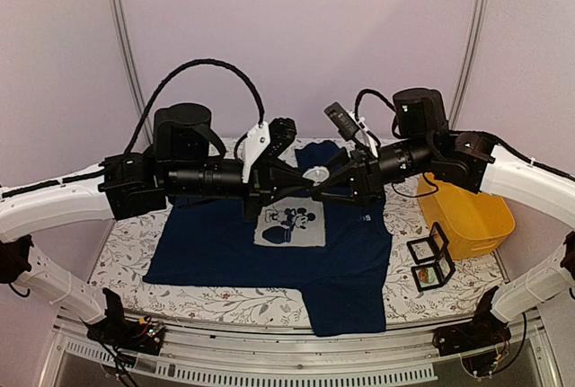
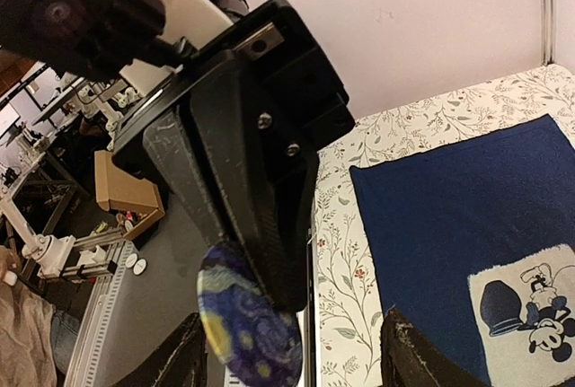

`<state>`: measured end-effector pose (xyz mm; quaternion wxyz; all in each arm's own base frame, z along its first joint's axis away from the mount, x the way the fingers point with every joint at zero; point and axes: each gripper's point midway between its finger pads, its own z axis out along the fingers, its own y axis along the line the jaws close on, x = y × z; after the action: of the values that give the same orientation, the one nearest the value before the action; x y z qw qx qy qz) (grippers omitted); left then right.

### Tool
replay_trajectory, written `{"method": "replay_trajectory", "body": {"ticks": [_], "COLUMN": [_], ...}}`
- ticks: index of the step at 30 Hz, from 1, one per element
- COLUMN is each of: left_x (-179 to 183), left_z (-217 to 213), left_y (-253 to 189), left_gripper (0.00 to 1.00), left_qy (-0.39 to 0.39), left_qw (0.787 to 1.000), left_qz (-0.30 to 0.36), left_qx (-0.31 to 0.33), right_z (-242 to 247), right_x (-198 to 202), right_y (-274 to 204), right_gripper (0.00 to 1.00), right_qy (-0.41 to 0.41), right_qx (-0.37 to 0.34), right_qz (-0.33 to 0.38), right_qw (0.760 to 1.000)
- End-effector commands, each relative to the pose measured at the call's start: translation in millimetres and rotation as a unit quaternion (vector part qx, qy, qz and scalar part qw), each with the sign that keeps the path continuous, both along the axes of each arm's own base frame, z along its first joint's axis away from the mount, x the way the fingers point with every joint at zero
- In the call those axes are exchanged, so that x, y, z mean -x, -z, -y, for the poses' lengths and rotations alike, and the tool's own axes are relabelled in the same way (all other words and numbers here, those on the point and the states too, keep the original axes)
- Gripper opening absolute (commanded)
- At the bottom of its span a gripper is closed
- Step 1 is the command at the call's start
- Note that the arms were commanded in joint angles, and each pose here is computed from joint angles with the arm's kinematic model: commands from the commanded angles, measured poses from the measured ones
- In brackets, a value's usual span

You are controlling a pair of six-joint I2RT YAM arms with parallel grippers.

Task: Pin the brooch onto the clothing

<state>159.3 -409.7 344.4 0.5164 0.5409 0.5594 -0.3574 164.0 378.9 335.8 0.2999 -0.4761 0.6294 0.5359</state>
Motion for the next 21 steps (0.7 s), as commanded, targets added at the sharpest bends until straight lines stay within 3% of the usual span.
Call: {"method": "replay_trajectory", "body": {"ticks": [1, 7, 8, 11, 13, 21], "left_x": [-2, 1, 3, 4, 4, 4], "left_z": [-5, -6, -6, -6, -5, -4], "left_y": [-3, -3, -4, -5, -4, -4], "left_gripper": [0.0, 0.0, 0.0, 0.0, 0.0, 0.0], "left_qy": [-0.016, -0.01, -0.007, -0.004, -0.003, -0.001], "left_qw": [1.0, 1.0, 1.0, 1.0, 1.0, 1.0], "left_qz": [0.013, 0.009, 0.009, 0.007, 0.005, 0.002], "left_qx": [-0.003, -0.001, 0.0, 0.002, 0.002, 0.002], "right_z": [20, 33, 33, 33, 33, 24], "right_x": [21, 22, 20, 10, 11, 10], "right_y": [-8, -33, -38, -49, -53, -45], "right_gripper": [0.68, 0.68, 0.64, 0.41, 0.35, 0.33], "right_qy": [-0.032, -0.003, 0.004, 0.038, 0.039, 0.031], "right_qx": [-0.005, -0.04, -0.05, -0.072, -0.087, -0.086], "right_qz": [0.063, 0.13, 0.14, 0.154, 0.154, 0.14], "right_qw": [0.997, 0.991, 0.989, 0.985, 0.983, 0.986]}}
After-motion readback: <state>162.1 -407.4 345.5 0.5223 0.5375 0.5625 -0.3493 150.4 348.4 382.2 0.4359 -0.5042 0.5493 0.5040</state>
